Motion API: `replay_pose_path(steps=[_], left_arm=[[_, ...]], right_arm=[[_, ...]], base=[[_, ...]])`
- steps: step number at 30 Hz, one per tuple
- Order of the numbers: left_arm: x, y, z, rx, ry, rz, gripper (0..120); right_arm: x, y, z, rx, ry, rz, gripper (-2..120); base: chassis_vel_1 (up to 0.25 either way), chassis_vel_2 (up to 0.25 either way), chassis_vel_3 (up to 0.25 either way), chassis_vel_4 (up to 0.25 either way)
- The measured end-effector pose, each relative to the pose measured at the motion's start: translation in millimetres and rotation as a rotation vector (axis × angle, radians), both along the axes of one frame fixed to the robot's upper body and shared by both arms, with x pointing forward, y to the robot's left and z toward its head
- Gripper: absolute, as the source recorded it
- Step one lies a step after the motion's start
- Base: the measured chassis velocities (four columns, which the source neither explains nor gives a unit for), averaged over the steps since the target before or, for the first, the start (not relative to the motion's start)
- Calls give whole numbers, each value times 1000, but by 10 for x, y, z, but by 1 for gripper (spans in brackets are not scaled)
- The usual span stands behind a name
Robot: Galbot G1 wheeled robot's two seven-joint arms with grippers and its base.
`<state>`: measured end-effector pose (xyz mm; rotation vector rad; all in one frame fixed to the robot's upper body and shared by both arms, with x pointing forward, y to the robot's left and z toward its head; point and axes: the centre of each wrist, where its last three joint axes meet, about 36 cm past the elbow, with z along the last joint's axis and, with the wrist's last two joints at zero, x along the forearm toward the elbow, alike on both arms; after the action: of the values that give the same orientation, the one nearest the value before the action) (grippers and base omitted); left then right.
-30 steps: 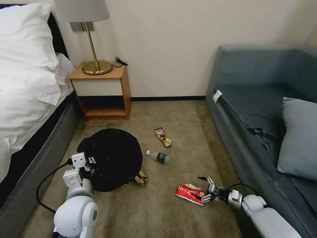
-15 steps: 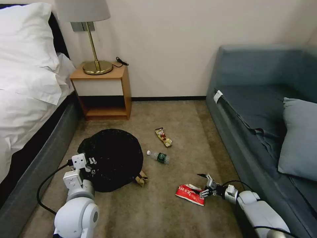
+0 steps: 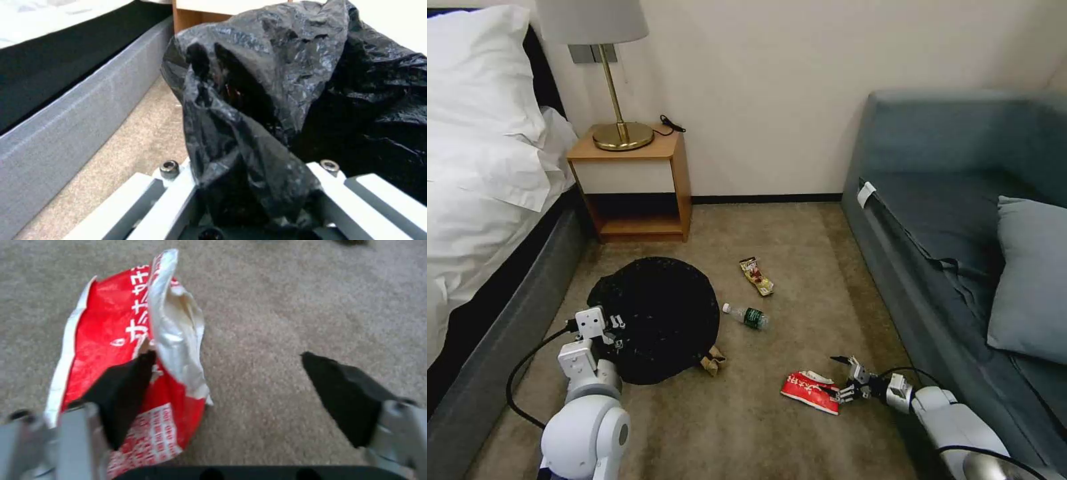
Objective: Pick up the trash bin, then pick up the garbage on the floor and place it into the trash bin.
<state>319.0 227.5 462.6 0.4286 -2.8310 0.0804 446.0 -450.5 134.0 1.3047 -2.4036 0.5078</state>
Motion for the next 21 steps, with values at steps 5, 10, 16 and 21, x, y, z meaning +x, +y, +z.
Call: replay_pose_path(steps=[5, 10, 16, 21], left_arm=[[30, -3, 17, 3, -4, -1, 4], [30, -9, 12, 2, -2, -2, 4], [25, -25, -14, -3, 7, -4, 4], [25, -25, -20, -3, 9, -2, 4]], right_arm=[[-22, -60, 14, -7, 4, -9, 61], [-1, -67, 31, -7, -1, -11, 49], [5, -67, 35, -7, -3, -13, 26], [-5, -65, 30, -6, -4, -15, 7]], base=[[0, 0, 0, 0], [0, 0, 0, 0], [0, 0, 0, 0], [0, 0, 0, 0]])
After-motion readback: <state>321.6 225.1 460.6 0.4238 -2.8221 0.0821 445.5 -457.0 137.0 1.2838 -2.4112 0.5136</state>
